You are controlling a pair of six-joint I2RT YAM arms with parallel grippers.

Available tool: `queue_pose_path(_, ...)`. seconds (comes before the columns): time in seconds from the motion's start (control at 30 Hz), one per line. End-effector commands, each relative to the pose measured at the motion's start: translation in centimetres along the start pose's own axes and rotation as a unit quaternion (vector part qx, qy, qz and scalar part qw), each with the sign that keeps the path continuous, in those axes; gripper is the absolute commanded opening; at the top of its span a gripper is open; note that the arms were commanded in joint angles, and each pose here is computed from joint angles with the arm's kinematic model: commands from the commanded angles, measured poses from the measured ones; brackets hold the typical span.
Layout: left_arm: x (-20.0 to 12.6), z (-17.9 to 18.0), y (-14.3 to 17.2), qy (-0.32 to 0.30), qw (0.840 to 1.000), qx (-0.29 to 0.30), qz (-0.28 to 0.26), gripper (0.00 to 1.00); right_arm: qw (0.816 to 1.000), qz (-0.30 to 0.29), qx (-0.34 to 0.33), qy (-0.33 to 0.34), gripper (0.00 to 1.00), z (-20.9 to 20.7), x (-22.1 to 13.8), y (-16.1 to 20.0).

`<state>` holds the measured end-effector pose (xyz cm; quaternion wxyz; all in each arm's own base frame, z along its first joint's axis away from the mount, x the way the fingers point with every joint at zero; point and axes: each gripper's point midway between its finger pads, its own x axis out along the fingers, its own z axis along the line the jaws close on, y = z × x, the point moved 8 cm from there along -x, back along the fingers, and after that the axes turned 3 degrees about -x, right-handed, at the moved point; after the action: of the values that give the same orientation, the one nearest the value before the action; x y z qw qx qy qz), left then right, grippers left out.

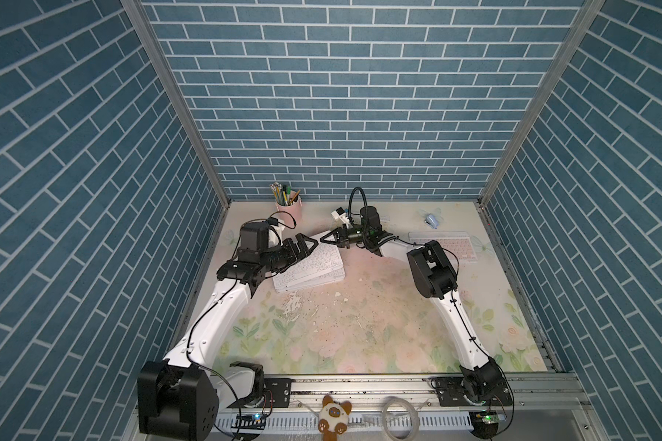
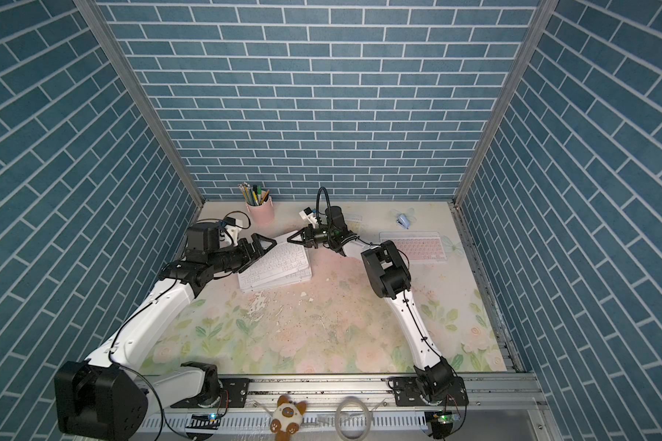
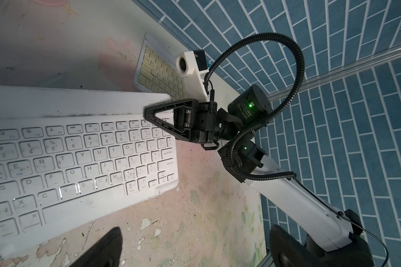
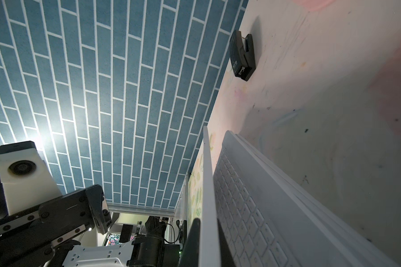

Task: Stack the numeric keypads
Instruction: Place the numeric keypad at the numeric keypad.

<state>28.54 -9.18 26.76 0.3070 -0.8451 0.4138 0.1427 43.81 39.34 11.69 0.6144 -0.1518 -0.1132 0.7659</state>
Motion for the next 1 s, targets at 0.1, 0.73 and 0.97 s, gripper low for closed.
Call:
queue_pose_path(0.1, 0.3, 0.6, 0.2, -0.003, 1.000, 0.004, 0.008, 1.00, 1.000, -0.011, -0.011, -0.006, 0.00, 0.5, -0.3, -0.6)
queue_pose_path(0.73, 0.4, 0.8, 0.3, 0.000, 1.000, -0.002, 0.006, 0.99, 0.999, 0.000, -0.018, 0.048, 0.38, 0.3, -2.2, 0.0)
queue_pose_path(0.97, 0.6, 0.8, 0.2, 0.005, 1.000, -0.007, 0.005, 1.00, 0.996, 0.015, -0.029, 0.083, 0.42, 0.4, -2.8, 0.3)
